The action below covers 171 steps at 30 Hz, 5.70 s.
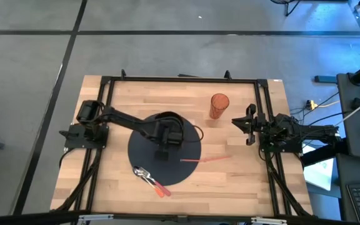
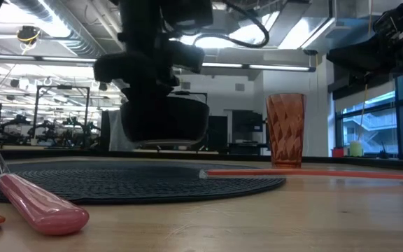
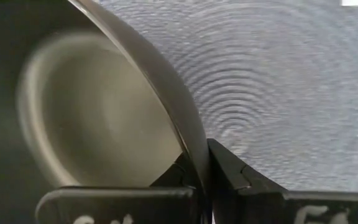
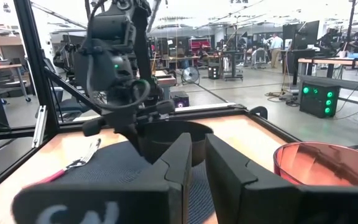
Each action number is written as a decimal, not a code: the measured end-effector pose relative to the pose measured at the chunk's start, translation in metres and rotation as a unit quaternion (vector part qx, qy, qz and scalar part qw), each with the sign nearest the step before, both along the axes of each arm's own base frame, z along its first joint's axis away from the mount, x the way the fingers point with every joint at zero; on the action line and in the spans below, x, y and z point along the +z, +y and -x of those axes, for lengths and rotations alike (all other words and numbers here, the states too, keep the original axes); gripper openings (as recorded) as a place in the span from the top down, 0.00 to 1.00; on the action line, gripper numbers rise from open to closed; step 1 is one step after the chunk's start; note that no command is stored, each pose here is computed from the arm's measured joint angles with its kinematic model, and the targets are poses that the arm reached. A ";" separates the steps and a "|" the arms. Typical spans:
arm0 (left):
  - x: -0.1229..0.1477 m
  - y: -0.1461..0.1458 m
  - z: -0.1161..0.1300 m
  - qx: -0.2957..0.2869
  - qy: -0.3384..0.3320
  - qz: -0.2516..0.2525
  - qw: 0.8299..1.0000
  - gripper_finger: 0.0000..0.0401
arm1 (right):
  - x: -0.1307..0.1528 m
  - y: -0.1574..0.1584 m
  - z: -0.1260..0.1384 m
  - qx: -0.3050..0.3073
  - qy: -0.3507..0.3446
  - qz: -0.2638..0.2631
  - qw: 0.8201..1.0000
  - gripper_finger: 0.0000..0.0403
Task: Pick & Place Utensil
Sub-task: Put the black bowl on the black tablemat, then put the orange cup on the black tablemat to the right of the black bowl
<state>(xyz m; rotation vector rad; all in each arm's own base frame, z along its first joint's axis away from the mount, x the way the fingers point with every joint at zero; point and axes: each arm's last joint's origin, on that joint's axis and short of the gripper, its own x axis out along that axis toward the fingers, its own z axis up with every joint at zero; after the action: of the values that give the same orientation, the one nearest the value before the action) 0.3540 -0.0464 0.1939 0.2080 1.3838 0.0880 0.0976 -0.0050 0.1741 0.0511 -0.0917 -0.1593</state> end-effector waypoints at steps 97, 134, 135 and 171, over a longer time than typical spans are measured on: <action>0.083 -0.070 0.013 0.000 -0.037 0.033 0.999 0.58 | 0.001 0.000 0.000 -0.004 -0.007 0.000 1.000 0.88; 0.028 0.064 0.194 0.044 -0.616 0.039 0.786 1.00 | 0.019 -0.002 0.004 -0.059 -0.085 0.078 0.991 0.88; 0.026 0.063 0.196 0.033 -0.623 0.035 0.781 1.00 | 0.020 -0.002 0.005 -0.059 -0.090 0.074 0.991 0.88; -0.012 0.056 0.241 0.038 -0.686 -0.037 0.726 1.00 | 0.013 0.000 0.002 -0.007 -0.070 -0.004 0.998 0.92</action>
<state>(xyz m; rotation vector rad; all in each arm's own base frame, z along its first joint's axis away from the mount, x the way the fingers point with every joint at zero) 0.1135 0.0097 0.1816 0.0913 -0.1203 0.2971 0.0955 -0.0054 0.1870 0.0688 -0.2304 -0.1706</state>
